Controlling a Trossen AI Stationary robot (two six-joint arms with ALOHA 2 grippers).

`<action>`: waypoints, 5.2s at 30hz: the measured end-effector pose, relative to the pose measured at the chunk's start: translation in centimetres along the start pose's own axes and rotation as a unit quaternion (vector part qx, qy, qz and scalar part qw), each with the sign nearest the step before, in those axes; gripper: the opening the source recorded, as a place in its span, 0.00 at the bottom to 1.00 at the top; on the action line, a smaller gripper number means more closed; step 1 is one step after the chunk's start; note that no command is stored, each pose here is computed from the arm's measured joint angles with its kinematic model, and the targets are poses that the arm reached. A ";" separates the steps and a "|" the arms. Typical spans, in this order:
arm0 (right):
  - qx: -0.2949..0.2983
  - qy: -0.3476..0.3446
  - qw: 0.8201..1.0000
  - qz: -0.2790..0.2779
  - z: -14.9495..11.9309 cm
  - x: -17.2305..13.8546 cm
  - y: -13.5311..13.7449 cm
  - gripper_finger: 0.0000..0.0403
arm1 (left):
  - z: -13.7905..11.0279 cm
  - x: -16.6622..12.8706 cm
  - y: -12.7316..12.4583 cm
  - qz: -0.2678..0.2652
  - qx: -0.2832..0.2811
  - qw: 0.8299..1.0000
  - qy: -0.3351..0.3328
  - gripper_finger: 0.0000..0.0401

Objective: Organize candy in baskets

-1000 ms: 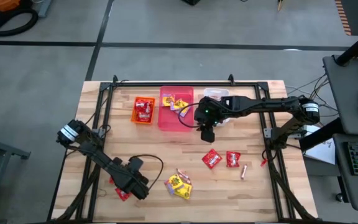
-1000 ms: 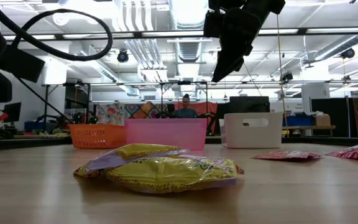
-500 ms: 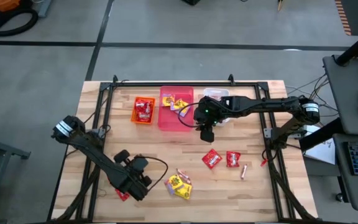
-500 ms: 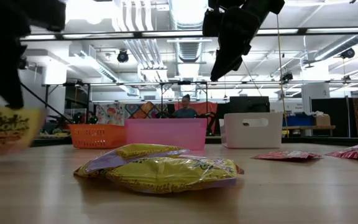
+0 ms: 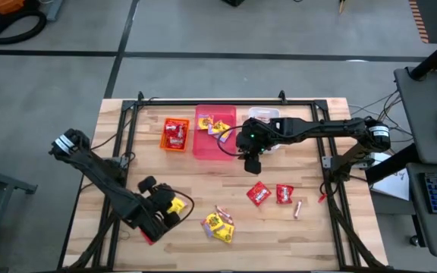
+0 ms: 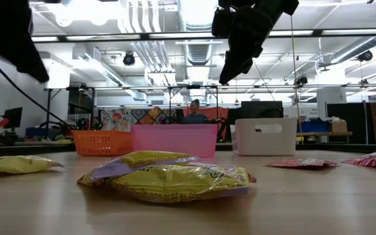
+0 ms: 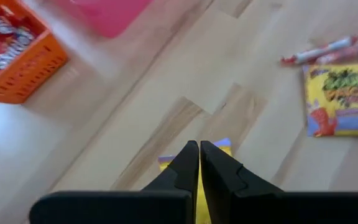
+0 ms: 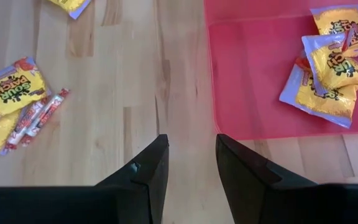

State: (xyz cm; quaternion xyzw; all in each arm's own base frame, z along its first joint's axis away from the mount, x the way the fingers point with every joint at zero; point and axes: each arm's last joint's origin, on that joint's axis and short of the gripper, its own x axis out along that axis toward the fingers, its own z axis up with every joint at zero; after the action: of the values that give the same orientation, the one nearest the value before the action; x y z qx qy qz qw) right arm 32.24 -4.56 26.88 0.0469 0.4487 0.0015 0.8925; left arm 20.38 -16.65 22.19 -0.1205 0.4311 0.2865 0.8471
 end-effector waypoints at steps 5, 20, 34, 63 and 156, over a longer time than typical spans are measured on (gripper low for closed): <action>-0.005 -0.001 1.000 0.000 0.0 0.0 0.0 0.31 | -2.3 2.1 -0.6 -0.037 0.063 0.997 -0.010 0.08; -0.007 -0.011 1.000 0.000 0.1 0.1 0.0 0.31 | -5.7 5.8 0.1 -0.115 0.027 0.993 -0.020 0.46; -0.003 -0.005 1.000 -0.002 0.1 0.6 -0.1 0.31 | -7.6 7.2 1.5 -0.106 0.009 0.994 -0.010 0.47; -0.137 -0.189 0.972 0.027 1.4 2.3 2.4 0.31 | -3.1 2.1 3.1 -0.104 0.068 0.965 -0.231 0.00; -0.353 -0.436 0.822 0.096 6.5 9.0 8.7 0.02 | -0.6 3.5 4.6 -0.259 0.057 0.814 -0.516 0.01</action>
State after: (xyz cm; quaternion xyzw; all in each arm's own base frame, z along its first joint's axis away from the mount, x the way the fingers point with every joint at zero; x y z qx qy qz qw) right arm 43.16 3.99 24.29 -0.2333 -0.0247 0.2247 0.9458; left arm 18.92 -11.82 19.22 -0.0137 -0.1014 0.0514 0.9934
